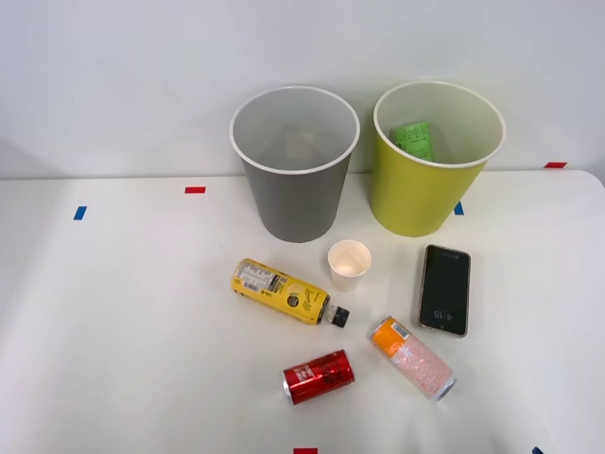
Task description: Put cans in the gray bin, plastic bottles in the light green bin
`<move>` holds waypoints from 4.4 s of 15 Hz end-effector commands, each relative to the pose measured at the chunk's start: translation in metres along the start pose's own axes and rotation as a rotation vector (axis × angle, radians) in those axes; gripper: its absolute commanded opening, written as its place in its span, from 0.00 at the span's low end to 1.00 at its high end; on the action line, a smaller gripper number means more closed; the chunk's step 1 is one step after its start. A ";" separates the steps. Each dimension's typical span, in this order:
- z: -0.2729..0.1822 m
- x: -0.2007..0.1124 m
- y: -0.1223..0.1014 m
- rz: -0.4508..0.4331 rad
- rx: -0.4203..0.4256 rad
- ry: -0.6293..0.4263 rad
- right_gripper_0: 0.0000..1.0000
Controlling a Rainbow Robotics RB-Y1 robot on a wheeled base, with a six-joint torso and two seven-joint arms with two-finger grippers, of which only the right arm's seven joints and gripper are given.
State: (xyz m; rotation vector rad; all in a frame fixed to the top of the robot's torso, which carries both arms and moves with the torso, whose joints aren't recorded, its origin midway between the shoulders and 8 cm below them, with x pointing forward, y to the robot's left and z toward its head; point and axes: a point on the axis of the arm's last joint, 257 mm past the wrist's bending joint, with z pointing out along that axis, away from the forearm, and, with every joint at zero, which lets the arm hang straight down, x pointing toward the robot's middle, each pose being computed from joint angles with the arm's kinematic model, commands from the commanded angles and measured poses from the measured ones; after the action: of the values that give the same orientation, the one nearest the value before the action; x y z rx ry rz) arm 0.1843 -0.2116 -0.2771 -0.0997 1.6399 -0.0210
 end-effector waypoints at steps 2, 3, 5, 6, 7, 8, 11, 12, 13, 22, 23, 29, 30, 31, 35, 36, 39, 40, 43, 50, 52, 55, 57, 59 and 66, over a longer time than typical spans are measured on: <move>0.000 0.000 0.000 0.000 0.000 0.000 1.00; 0.000 0.000 0.000 0.000 0.000 0.000 1.00; 0.000 0.000 0.000 0.000 0.000 0.000 1.00; 0.000 0.000 0.000 0.000 0.000 0.000 1.00; 0.000 0.000 0.000 0.000 0.000 0.000 1.00; 0.000 0.000 0.000 0.000 0.000 0.000 1.00; 0.000 0.000 0.000 0.000 0.000 0.000 1.00; 0.000 0.000 0.000 0.000 0.000 0.000 1.00; 0.000 0.000 0.000 0.000 0.000 0.000 1.00; 0.017 -0.014 0.011 -0.022 -0.056 -0.006 1.00; 0.025 -0.016 0.014 -0.015 -0.087 0.033 1.00; 0.069 -0.027 -0.002 -0.168 -0.197 0.110 1.00; 0.074 -0.033 -0.001 -0.189 -0.222 0.136 1.00; 0.079 -0.042 0.003 -0.220 -0.265 0.182 0.99; 0.094 -0.067 0.022 -0.295 -0.374 0.269 0.97; 0.097 -0.066 0.020 -0.318 -0.380 0.288 0.97; 0.105 -0.059 0.015 -0.391 -0.409 0.399 0.96; 0.107 -0.050 0.009 -0.421 -0.414 0.462 0.96; 0.111 -0.038 0.006 -0.417 -0.423 0.589 0.96; 0.118 -0.052 0.032 -0.372 -0.517 0.707 0.94; 0.125 -0.067 0.046 -0.375 -0.558 0.675 0.93; 0.136 -0.083 0.056 -0.394 -0.595 0.631 0.94; 0.139 -0.081 0.055 -0.417 -0.600 0.634 0.94; 0.145 -0.078 0.054 -0.435 -0.604 0.639 0.94; 0.161 -0.061 0.044 -0.461 -0.574 0.679 0.94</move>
State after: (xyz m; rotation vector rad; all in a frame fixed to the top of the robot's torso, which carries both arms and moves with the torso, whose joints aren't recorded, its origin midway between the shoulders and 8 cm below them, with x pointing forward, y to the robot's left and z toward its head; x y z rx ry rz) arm 0.3439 -0.1550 -0.2288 -0.9948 2.2183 0.0806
